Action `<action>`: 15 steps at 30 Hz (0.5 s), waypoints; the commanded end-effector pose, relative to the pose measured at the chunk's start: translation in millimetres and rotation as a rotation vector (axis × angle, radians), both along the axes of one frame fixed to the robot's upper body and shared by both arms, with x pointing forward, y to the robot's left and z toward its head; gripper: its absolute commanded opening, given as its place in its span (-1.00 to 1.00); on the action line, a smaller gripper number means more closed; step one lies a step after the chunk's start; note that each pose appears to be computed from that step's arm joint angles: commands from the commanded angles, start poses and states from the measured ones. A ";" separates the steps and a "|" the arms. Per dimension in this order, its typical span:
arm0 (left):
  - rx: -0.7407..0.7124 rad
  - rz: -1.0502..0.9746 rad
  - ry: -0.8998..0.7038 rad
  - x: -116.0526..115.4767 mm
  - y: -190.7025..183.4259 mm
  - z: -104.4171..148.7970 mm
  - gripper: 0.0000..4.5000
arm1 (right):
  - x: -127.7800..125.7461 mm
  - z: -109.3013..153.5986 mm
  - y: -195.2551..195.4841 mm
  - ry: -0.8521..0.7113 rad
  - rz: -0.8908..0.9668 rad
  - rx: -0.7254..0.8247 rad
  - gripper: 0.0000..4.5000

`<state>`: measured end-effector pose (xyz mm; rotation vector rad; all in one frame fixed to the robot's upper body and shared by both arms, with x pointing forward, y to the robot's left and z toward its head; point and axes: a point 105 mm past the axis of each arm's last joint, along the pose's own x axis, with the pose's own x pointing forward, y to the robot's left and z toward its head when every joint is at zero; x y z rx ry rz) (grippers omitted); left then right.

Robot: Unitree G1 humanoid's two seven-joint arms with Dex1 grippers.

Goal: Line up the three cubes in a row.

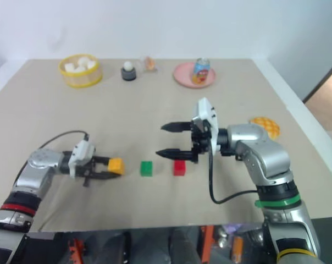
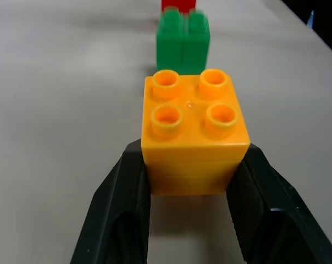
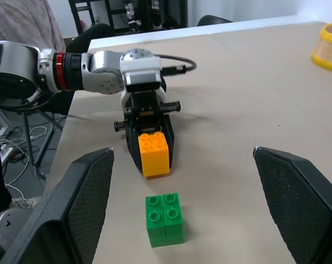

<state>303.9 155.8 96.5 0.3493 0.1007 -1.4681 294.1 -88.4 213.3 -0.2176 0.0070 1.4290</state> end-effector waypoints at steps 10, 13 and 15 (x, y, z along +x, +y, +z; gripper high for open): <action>0.016 0.004 -0.060 8.7 3.0 -1.8 -0.41 | -5.3 12.2 -1.7 -0.046 0.003 0.018 0.87; 0.013 -0.005 -0.071 9.0 0.3 -1.9 -0.41 | -4.3 13.0 -0.7 -0.048 0.009 0.018 0.87; 0.020 -0.011 -0.075 8.4 -0.2 -3.5 -0.41 | -3.8 13.2 -0.6 -0.049 0.010 0.017 0.87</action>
